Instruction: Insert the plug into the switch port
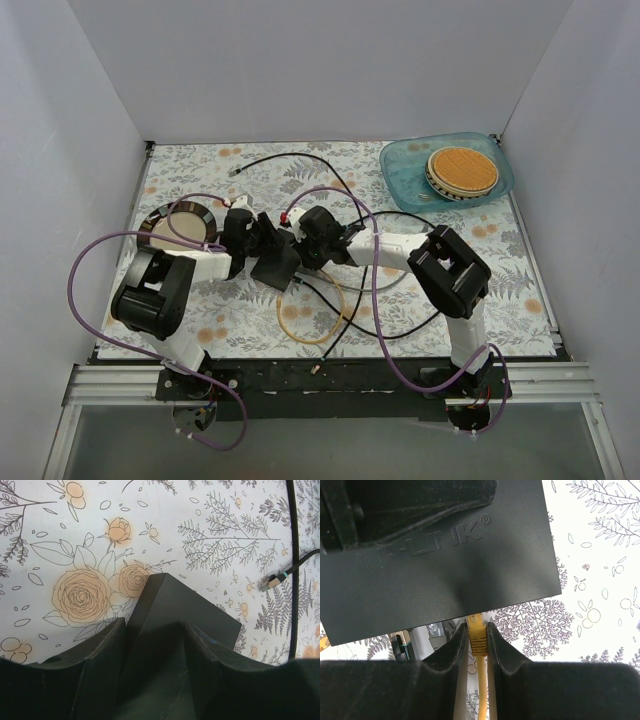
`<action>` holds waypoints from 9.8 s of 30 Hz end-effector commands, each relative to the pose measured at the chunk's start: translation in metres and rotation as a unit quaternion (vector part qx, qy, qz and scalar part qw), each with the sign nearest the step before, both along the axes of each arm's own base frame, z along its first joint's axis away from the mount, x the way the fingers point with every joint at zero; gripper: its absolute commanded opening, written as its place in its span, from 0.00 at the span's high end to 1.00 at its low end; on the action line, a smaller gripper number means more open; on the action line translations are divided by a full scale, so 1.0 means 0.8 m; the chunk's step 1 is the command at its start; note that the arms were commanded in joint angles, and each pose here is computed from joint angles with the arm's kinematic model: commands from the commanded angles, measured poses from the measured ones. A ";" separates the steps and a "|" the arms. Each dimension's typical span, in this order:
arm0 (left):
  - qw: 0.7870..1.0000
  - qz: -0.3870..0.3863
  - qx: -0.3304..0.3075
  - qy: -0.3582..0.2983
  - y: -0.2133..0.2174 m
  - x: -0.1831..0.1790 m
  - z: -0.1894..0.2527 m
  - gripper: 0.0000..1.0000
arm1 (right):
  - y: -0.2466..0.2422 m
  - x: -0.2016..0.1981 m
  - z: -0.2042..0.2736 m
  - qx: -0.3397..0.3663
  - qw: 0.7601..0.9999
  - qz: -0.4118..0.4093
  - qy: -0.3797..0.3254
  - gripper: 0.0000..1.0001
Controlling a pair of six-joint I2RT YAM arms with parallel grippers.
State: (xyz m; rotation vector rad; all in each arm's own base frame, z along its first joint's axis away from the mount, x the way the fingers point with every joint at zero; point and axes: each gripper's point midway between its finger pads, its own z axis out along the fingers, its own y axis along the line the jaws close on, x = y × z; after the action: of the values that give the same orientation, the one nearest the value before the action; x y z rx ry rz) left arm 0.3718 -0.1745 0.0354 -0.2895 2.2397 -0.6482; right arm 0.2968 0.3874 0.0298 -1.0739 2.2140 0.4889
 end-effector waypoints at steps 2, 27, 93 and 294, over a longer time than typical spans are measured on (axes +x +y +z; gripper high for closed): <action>0.965 -0.203 -0.109 0.125 -0.115 -0.133 0.010 0.53 | 0.130 0.071 0.188 0.260 0.950 0.034 -0.168 0.99; 0.981 -0.137 -0.037 0.131 -0.075 -0.090 -0.015 0.36 | 0.091 0.024 0.138 0.203 0.971 0.066 -0.109 0.97; 0.991 -0.104 -0.060 -0.053 -0.038 0.026 0.197 0.02 | -0.158 0.259 0.062 -0.015 0.967 -0.242 -0.075 0.37; 0.979 -0.138 -0.147 -0.017 -0.009 0.013 0.175 0.02 | -0.122 -0.038 -0.020 -0.078 0.991 -0.108 -0.028 0.99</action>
State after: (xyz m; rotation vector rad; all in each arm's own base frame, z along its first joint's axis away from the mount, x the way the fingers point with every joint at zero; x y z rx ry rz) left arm 0.3890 -0.1720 0.1671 -0.2139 2.1993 -1.0293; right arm 0.2675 0.3075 0.0242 -0.9093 2.2687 0.2906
